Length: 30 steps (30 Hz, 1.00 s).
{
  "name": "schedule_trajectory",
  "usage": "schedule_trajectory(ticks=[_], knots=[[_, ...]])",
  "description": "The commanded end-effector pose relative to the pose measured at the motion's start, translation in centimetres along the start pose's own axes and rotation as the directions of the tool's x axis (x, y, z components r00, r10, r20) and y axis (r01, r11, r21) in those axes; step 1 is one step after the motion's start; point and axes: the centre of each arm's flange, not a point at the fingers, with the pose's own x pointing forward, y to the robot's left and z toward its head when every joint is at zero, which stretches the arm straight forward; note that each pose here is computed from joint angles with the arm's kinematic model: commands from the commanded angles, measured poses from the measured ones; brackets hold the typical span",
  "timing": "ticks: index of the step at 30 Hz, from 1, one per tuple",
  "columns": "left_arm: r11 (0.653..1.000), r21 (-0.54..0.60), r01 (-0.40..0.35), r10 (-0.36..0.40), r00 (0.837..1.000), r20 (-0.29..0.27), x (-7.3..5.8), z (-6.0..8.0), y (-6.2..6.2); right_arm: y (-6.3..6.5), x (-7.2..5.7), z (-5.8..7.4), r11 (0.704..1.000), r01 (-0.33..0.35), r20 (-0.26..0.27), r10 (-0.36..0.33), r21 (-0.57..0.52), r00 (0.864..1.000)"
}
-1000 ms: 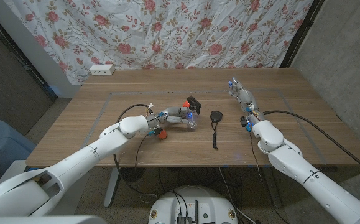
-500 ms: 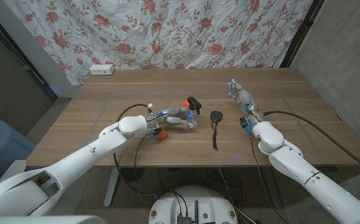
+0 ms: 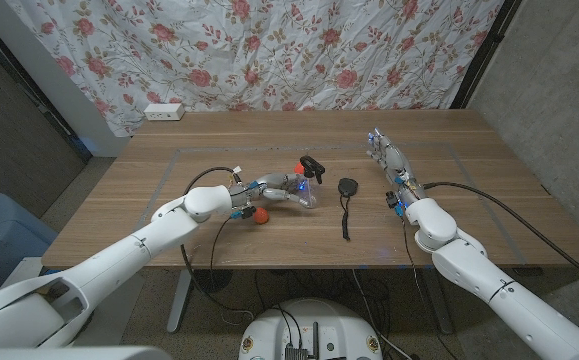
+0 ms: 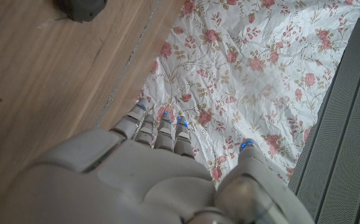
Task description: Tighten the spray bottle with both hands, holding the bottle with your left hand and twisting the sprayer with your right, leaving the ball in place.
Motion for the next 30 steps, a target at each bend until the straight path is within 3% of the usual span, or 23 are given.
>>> schedule_trajectory(ticks=[1, 12, 30], knots=[[1.0, 0.011, -0.02, 0.02, 0.999, 0.027, -1.3, 0.5, 0.4, -0.3, -0.8, -0.1, 1.0, 0.019, -0.005, -0.019, 0.004, 1.0], [0.998, 0.014, -0.064, 0.064, 0.998, 0.026, -3.0, 0.7, 1.0, -0.5, -1.3, -0.3, 0.999, 0.045, 0.0, -0.045, 0.026, 0.999], [0.989, -0.012, -0.148, 0.149, 0.988, 0.03, -5.7, 0.4, 3.7, -0.6, -0.6, -0.2, 0.997, 0.061, 0.002, -0.061, 0.053, 0.998]])
